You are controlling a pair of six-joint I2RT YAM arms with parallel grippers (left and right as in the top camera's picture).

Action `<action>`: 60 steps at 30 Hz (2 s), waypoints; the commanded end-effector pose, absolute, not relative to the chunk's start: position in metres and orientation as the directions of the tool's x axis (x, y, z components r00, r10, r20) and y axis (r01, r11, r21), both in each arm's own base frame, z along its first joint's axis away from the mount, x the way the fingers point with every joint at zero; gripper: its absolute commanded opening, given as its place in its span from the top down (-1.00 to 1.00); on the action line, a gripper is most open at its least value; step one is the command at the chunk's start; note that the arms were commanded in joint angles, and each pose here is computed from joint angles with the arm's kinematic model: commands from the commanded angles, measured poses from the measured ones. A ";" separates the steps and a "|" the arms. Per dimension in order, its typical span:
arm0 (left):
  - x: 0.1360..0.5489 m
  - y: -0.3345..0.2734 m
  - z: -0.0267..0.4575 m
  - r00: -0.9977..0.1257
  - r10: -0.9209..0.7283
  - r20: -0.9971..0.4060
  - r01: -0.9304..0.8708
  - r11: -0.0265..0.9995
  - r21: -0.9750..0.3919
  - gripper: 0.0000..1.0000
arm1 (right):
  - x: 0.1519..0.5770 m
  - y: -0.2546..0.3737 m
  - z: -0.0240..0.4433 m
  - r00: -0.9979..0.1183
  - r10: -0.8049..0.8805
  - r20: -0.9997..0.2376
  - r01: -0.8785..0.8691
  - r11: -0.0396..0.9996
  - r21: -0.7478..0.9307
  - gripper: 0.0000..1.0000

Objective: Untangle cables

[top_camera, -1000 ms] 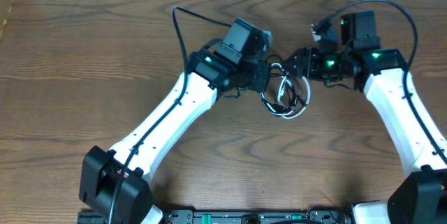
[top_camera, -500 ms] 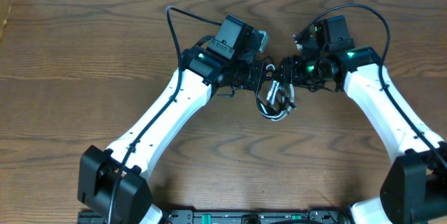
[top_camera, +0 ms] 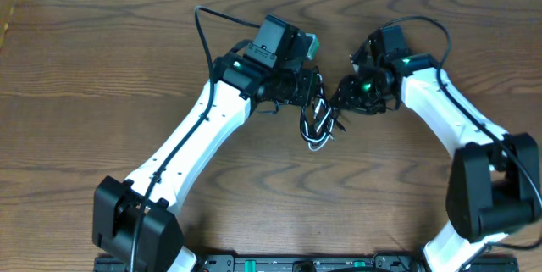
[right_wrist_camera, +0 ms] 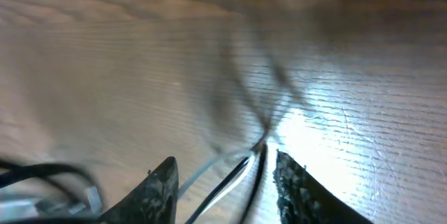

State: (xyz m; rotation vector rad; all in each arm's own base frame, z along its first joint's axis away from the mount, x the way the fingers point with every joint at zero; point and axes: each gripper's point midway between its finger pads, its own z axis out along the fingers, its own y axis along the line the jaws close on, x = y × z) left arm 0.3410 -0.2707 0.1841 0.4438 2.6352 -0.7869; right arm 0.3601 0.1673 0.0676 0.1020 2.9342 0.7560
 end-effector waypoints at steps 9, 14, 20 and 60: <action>0.367 -0.245 0.248 -0.819 0.081 -0.568 0.433 0.737 -0.519 0.85 | 0.361 0.150 0.043 -0.993 0.106 -0.052 0.077 0.913 0.400 0.74; 0.373 -0.214 0.293 -0.729 0.027 -0.684 0.471 0.745 -0.472 0.85 | 0.359 0.114 0.040 -0.989 0.144 -0.016 0.127 0.918 0.376 0.98; 0.368 -0.197 0.317 -0.681 0.000 -0.732 0.482 0.752 -0.449 0.85 | 0.366 0.083 0.045 -0.974 0.227 0.003 0.206 0.878 0.431 0.98; 0.348 -0.201 0.268 -0.744 0.194 -0.639 0.547 0.726 -0.417 0.85 | 0.378 0.266 0.142 -0.968 0.140 0.210 0.251 0.453 0.855 -0.32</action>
